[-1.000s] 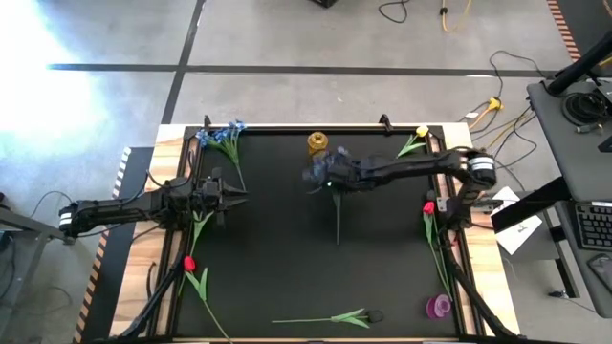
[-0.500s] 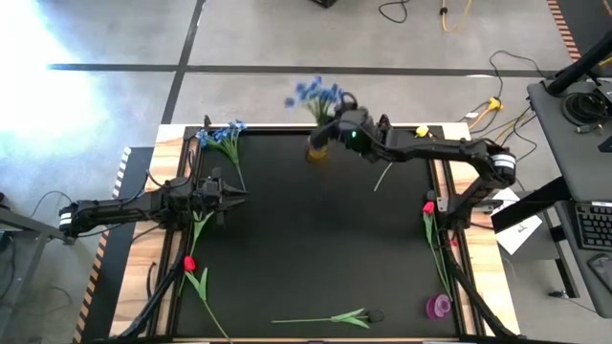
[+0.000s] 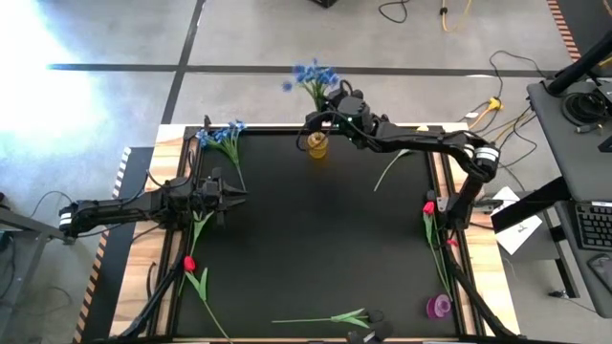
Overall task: Sort flowers into vase by color
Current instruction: Put the bottom blue flowers into the yellow vase, then put the blue flowers into the yellow vase
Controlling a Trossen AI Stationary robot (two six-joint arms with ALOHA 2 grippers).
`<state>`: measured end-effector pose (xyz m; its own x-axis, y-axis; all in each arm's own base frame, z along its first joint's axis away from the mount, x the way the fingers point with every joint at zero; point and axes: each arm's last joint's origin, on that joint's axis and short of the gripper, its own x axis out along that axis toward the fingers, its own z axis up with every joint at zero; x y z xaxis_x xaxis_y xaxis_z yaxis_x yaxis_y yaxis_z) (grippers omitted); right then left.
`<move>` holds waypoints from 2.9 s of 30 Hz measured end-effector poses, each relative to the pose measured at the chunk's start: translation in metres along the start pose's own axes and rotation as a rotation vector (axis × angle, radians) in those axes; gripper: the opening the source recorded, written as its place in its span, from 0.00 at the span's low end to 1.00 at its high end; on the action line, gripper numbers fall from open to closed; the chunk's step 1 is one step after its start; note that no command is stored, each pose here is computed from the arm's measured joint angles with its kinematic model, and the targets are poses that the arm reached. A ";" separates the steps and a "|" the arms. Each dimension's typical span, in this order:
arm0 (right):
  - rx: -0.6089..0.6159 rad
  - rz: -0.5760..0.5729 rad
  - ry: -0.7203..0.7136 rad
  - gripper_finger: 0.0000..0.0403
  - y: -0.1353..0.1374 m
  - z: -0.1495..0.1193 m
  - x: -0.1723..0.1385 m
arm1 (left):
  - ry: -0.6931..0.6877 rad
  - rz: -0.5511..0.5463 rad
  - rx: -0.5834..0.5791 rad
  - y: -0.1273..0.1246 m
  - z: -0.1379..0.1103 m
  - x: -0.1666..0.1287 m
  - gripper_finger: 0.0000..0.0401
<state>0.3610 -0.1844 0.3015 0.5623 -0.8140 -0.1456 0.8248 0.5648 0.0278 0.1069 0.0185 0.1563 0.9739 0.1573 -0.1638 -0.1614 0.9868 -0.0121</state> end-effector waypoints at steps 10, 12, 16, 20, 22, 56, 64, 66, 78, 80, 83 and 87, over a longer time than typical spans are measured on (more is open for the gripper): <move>-0.063 0.040 0.074 0.02 0.008 -0.028 0.016 | 0.000 0.000 0.000 0.000 0.000 0.000 0.25; -0.066 0.076 0.096 0.03 0.009 -0.030 0.015 | -0.001 0.009 0.000 0.000 0.000 0.000 0.25; -0.042 0.074 0.174 0.11 0.008 -0.034 0.014 | -0.066 0.026 -0.180 0.001 0.006 0.000 0.25; -0.049 0.059 0.247 0.25 0.007 -0.035 0.013 | -0.197 -0.037 -0.773 0.001 0.018 -0.002 0.25; -0.052 0.054 0.283 0.32 0.006 -0.032 0.011 | -0.241 -0.006 -0.926 0.003 0.020 -0.002 0.25; 0.008 0.140 0.408 0.78 0.013 0.075 -0.146 | 0.385 1.249 -1.004 0.136 0.065 0.060 0.60; 0.015 0.157 0.424 0.77 0.022 0.075 -0.183 | 0.530 1.394 -1.159 0.186 0.028 0.079 0.77; 0.011 0.154 0.425 0.76 0.025 0.074 -0.188 | 0.567 1.398 -1.150 0.193 0.023 0.087 0.77; 0.011 0.191 0.454 0.74 0.035 0.068 -0.202 | 0.687 1.464 -1.180 0.214 0.001 0.103 0.49; 0.010 0.198 0.453 0.74 0.036 0.068 -0.203 | 0.676 1.460 -1.181 0.214 0.002 0.103 0.34; -0.003 0.217 0.459 0.72 0.036 0.069 -0.204 | 0.642 1.408 -1.195 0.212 0.006 0.102 0.11; -0.083 0.293 0.484 0.69 0.035 0.069 -0.207 | 0.491 1.264 -1.218 0.204 0.027 0.105 0.04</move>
<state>0.2777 -0.0059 0.4008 0.6596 -0.4778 -0.5802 0.6197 0.7825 0.0602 0.1806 0.2369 0.1637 0.0947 0.4575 -0.8842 -0.9135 -0.3130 -0.2598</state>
